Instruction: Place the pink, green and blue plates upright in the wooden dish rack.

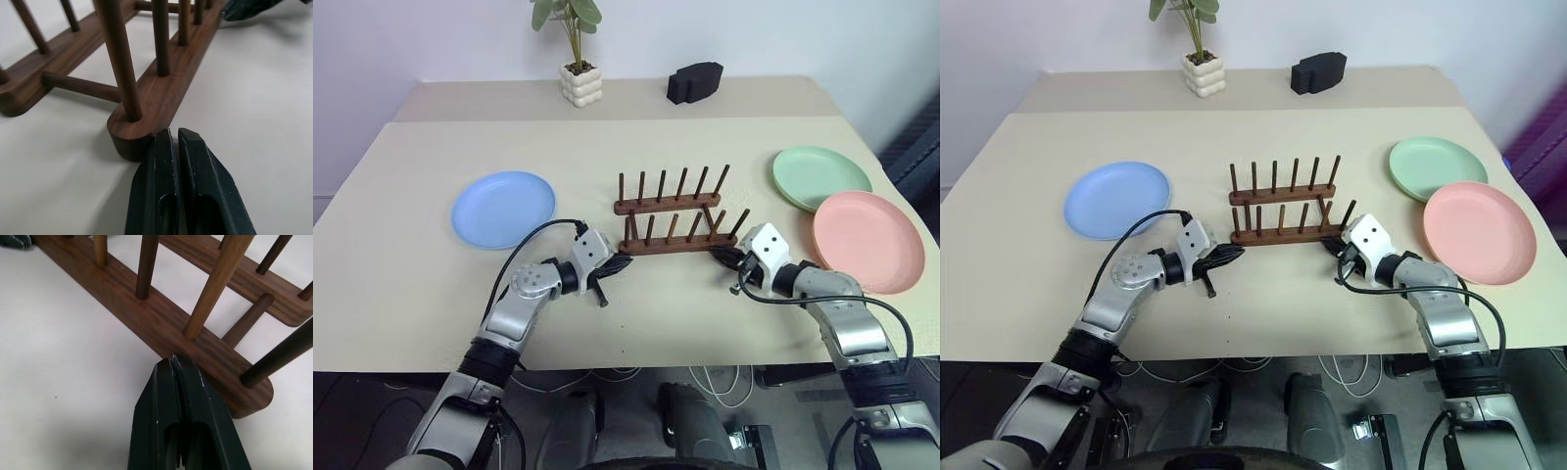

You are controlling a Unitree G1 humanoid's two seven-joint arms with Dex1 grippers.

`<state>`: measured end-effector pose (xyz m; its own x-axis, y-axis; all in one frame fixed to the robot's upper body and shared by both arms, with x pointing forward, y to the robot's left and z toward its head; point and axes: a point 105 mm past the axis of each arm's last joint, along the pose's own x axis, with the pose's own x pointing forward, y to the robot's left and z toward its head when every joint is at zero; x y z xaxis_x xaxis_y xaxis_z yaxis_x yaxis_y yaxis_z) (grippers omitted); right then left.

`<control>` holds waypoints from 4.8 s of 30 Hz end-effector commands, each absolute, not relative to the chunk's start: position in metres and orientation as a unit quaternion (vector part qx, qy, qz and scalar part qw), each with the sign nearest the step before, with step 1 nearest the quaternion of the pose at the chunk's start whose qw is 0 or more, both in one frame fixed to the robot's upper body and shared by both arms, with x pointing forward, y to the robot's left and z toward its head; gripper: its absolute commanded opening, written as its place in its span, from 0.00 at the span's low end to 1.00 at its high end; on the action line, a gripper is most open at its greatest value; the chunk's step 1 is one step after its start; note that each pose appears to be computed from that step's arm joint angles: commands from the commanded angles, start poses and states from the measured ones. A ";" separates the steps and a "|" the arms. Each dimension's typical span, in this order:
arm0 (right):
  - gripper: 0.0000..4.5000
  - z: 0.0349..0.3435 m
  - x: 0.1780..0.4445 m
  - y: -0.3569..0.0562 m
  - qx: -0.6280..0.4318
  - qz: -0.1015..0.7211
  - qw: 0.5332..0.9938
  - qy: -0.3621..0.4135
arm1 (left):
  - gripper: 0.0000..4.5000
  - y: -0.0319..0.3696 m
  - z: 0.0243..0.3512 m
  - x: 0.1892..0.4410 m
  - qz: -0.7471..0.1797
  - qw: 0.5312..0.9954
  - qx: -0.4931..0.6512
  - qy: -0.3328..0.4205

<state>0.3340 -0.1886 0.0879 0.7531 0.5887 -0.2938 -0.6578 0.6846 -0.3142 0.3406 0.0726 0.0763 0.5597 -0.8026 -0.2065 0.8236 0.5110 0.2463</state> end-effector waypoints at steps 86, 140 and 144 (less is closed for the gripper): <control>0.01 0.239 0.298 -0.278 -0.389 0.173 0.905 0.016 | 0.03 0.112 0.132 0.265 -0.565 0.818 0.109 0.008; 0.01 0.266 0.318 -0.187 0.312 0.403 0.852 -0.117 | 0.03 0.105 0.138 0.257 -0.532 0.841 0.090 -0.031; 0.01 0.259 0.320 -0.188 0.324 0.393 0.853 -0.110 | 0.03 0.105 0.139 0.257 -0.529 0.843 0.090 -0.036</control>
